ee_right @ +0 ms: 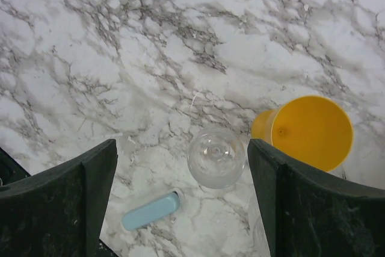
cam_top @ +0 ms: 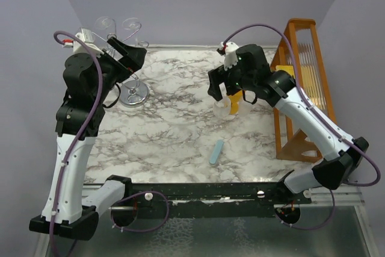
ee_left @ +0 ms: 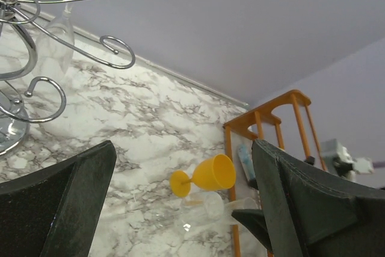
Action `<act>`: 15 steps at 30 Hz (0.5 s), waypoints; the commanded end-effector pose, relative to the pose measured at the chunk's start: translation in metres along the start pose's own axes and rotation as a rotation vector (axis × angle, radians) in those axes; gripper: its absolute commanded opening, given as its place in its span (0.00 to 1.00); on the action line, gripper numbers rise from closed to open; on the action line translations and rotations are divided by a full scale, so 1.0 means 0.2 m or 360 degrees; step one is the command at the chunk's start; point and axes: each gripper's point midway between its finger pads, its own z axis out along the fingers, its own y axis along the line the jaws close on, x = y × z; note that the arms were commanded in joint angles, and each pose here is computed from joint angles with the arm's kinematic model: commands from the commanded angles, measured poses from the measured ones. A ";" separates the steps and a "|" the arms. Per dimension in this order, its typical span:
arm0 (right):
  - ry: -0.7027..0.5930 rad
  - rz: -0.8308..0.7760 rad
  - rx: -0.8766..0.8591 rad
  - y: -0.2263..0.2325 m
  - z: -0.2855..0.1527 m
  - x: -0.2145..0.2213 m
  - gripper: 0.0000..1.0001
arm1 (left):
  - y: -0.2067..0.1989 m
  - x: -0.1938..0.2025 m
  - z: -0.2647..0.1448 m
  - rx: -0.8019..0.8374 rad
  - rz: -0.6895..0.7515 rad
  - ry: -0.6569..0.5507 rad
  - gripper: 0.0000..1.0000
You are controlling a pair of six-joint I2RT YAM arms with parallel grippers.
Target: Take the wine glass off the wine glass rack
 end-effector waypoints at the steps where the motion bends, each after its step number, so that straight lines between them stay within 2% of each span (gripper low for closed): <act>1: -0.0402 -0.0055 -0.0057 0.04 -0.05 -0.19 0.91 | 0.00 -0.17 0.00 -0.0086 0.0102 -0.0175 0.98; 4: -0.0554 -0.0073 -0.0121 0.07 -0.09 -0.19 1.00 | 0.05 -0.20 0.02 -0.0187 0.0095 -0.0214 0.97; 7: -0.0614 -0.0067 -0.0094 0.06 -0.14 -0.17 0.99 | 0.14 -0.18 0.01 -0.0326 0.0035 -0.0232 0.96; 10: -0.0607 0.0058 0.0055 -0.02 -0.18 -0.12 0.99 | 0.16 -0.21 -0.02 -0.0399 -0.0053 -0.0264 0.97; 12: -0.0611 0.0208 0.0203 -0.10 -0.20 -0.09 0.99 | 0.13 -0.24 -0.03 -0.0378 0.0025 -0.0275 0.97; 15: -0.0576 0.0212 0.0237 -0.12 -0.23 -0.05 1.00 | 0.19 -0.29 -0.08 -0.0518 0.0095 -0.0318 0.98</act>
